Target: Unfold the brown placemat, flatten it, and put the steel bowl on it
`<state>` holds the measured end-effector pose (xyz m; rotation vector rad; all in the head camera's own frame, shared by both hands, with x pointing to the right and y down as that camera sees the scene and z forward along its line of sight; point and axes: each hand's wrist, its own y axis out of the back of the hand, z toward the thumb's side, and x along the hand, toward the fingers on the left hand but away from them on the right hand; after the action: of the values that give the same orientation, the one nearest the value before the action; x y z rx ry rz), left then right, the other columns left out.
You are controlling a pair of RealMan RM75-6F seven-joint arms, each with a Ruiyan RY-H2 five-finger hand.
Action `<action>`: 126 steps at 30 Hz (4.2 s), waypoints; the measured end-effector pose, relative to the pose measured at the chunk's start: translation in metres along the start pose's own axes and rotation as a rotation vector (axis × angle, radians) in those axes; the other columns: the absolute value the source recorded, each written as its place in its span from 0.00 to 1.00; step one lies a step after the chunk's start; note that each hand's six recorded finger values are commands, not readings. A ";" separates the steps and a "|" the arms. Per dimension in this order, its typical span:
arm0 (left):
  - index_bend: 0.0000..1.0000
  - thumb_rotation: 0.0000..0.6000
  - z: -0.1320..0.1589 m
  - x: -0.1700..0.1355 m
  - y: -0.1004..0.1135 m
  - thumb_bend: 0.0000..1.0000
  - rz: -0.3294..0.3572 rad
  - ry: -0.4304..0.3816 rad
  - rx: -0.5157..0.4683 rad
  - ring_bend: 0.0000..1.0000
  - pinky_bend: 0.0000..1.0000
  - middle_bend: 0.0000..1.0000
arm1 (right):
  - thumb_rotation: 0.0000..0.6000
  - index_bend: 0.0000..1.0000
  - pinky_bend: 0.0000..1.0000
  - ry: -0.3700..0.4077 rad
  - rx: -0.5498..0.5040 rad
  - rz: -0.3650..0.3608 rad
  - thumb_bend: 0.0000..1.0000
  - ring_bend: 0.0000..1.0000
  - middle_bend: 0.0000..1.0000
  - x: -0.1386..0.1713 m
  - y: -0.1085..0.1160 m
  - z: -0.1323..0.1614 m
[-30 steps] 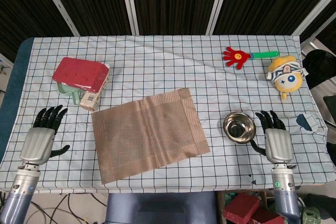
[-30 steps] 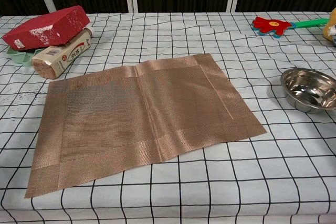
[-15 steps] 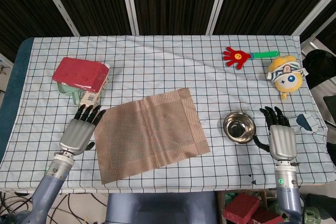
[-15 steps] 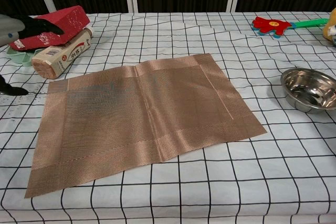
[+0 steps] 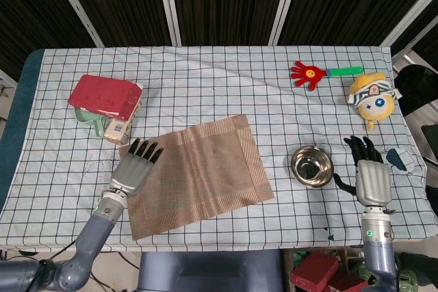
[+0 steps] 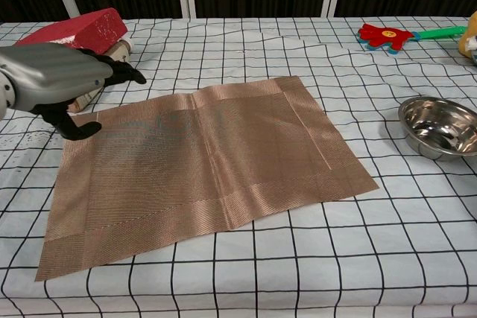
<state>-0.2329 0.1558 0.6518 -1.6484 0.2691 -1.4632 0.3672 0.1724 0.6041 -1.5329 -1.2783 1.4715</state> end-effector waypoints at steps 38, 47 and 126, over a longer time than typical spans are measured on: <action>0.05 1.00 0.119 0.095 0.004 0.57 -0.092 -0.132 0.208 0.02 0.05 0.03 | 1.00 0.17 0.19 -0.028 -0.032 -0.015 0.20 0.06 0.12 -0.006 0.005 -0.009; 0.05 1.00 0.132 0.090 0.000 0.57 -0.083 -0.207 0.216 0.02 0.05 0.03 | 1.00 0.17 0.19 -0.032 -0.034 -0.017 0.20 0.06 0.12 -0.007 0.005 -0.010; 0.00 1.00 -0.047 -0.014 0.041 0.05 0.334 0.061 -0.240 0.02 0.03 0.00 | 1.00 0.17 0.19 0.014 -0.012 0.040 0.12 0.06 0.12 0.000 -0.008 0.002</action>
<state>-0.2626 0.1189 0.6083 -1.6510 0.7418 -1.2635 0.3634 0.1743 0.6115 -1.5821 -1.2569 1.4784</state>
